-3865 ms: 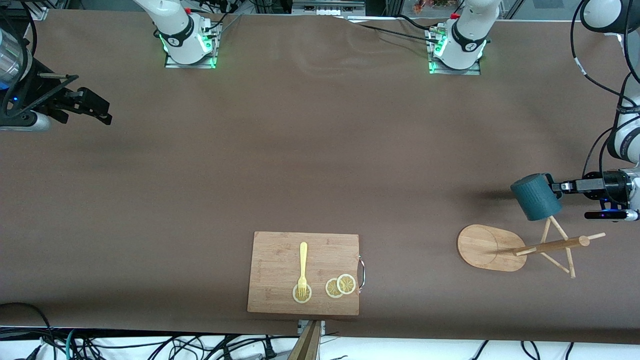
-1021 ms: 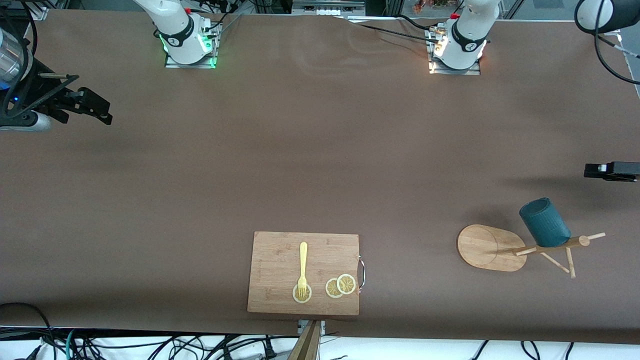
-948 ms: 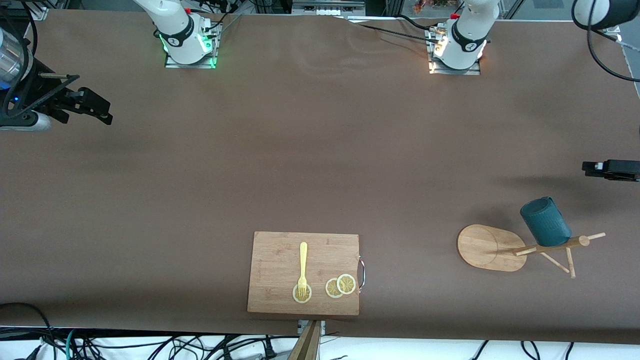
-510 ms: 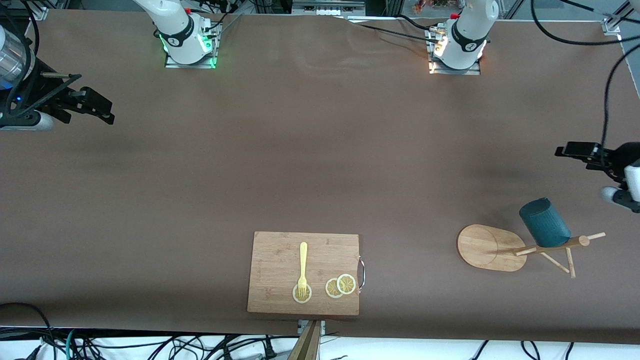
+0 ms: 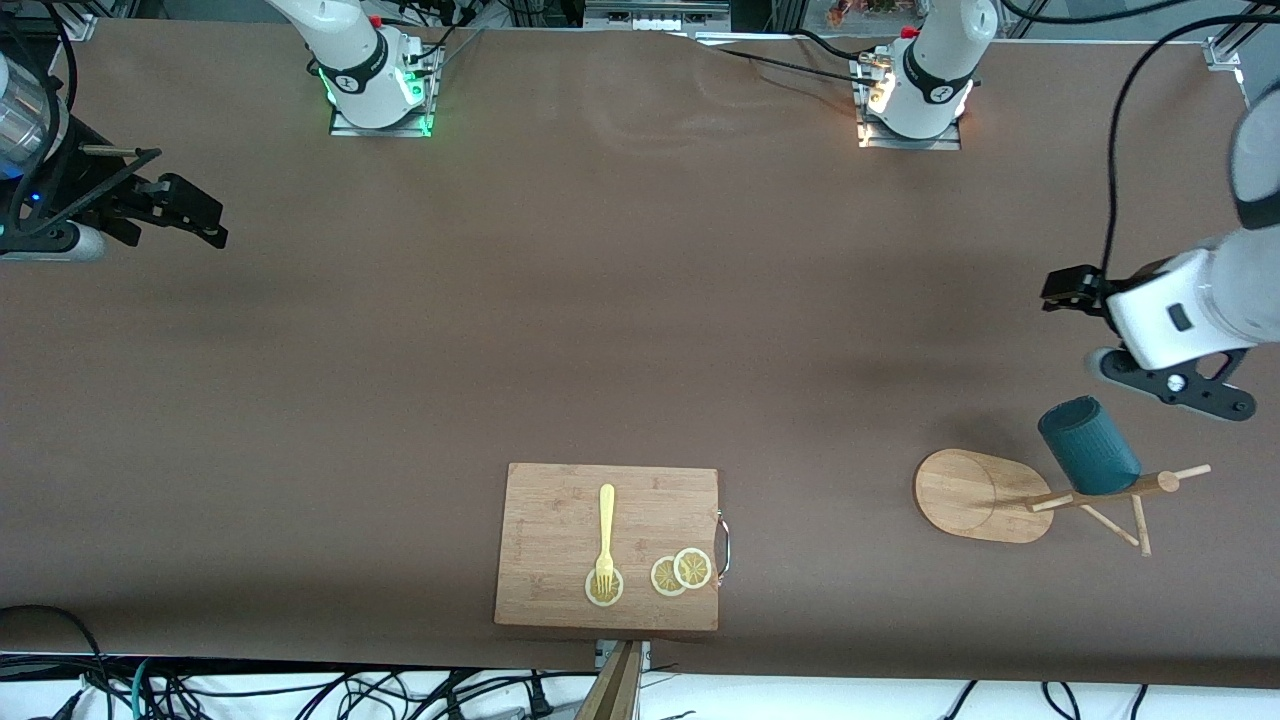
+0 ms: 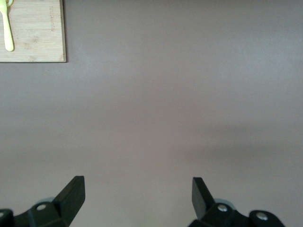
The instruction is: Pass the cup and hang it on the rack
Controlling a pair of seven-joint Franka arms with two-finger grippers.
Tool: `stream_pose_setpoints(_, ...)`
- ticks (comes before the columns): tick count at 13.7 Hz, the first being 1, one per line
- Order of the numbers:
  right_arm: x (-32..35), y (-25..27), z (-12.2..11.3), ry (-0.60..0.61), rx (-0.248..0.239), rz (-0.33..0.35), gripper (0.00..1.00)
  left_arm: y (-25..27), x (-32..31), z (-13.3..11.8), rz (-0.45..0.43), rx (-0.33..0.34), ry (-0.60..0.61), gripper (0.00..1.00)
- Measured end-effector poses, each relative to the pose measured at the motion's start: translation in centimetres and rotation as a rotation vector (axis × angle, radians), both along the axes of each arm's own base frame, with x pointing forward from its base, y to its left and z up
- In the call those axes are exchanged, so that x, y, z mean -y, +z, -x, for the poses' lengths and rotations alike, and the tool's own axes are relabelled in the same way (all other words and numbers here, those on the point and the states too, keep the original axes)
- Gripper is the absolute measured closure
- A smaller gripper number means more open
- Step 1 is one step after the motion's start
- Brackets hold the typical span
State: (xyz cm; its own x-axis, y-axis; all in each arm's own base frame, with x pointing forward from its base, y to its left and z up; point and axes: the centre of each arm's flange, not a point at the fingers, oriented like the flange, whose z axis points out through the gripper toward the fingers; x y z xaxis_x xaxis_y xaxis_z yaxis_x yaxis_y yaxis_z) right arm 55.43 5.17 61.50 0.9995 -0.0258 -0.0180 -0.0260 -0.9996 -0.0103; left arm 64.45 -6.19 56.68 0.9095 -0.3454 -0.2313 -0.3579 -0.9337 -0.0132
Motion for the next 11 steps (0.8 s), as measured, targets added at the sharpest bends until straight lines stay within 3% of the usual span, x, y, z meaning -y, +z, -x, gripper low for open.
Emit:
stream_pose_setpoints(4, 0.0, 0.0, 0.0, 0.0, -0.001, 0.0, 0.0, 1.2, -0.7, 4.1, 0.01, 0.219, 0.046, 0.0)
stream_pose_setpoints(7, 0.0, 0.0, 0.0, 0.0, -0.001, 0.0, 0.0, 0.3, -2.7, 7.2, 0.068, 0.257, 0.135, 0.0)
stream_pose_setpoints(11, 0.0, 0.0, 0.0, 0.0, -0.001, 0.0, 0.0, -0.8, -3.1, 8.2, 0.07, 0.258, 0.159, 0.0)
